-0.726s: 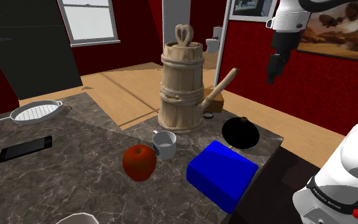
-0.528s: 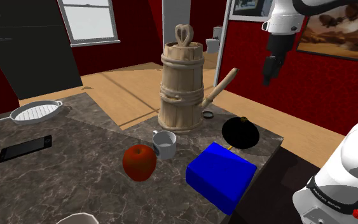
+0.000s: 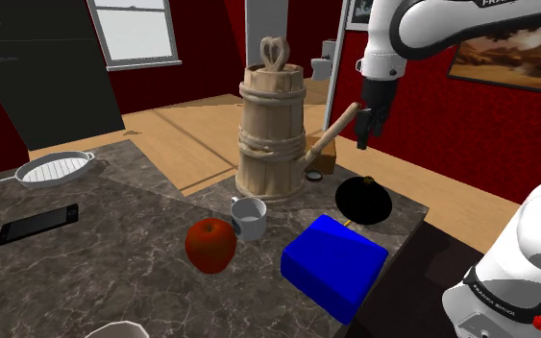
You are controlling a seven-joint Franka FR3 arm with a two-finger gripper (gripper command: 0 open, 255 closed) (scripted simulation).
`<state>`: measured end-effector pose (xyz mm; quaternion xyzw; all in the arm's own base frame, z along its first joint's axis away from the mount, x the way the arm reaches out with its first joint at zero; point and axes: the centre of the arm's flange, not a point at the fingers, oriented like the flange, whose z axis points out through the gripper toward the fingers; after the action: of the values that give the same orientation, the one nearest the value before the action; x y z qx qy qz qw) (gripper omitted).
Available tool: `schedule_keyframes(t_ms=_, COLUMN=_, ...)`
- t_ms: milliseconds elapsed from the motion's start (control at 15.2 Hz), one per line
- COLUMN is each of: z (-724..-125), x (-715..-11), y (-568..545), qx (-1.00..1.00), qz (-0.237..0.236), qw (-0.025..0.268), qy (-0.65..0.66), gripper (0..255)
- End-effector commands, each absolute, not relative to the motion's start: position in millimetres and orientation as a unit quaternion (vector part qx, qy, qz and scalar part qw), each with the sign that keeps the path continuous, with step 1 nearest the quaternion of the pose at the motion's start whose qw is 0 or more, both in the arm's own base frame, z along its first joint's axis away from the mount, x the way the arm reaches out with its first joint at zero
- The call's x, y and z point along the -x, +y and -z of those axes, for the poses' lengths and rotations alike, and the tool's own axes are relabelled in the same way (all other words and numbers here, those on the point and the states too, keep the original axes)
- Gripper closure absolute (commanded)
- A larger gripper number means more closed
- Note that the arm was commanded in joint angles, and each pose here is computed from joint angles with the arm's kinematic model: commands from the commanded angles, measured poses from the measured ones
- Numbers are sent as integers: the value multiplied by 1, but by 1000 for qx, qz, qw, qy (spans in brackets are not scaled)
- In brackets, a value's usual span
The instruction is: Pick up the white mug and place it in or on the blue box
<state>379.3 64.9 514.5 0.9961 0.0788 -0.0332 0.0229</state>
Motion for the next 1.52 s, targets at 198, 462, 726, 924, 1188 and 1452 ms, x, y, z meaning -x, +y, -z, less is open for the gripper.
schedule_keyframes(t_ms=198, z=-473, x=-413, y=108, qx=-996, qz=34, qw=14, qy=84, gripper=0)
schedule_keyframes(t_ms=462, z=-553, x=-401, y=119, qx=-994, qz=-64, qw=12, qy=87, gripper=0)
schedule_keyframes(t_ms=726, z=-522, x=-413, y=138, qx=-994, qz=-67, qw=4, qy=84, gripper=0)
schedule_keyframes(t_ms=924, z=-491, x=-425, y=158, qx=-994, qz=-70, qw=-3, qy=81, gripper=0)
schedule_keyframes(t_ms=1188, z=-451, x=-442, y=184, qx=-994, qz=-73, qw=-12, qy=77, gripper=0)
schedule_keyframes(t_ms=1452, z=-411, x=-459, y=211, qx=-994, qz=-76, qw=-22, qy=74, gripper=0)
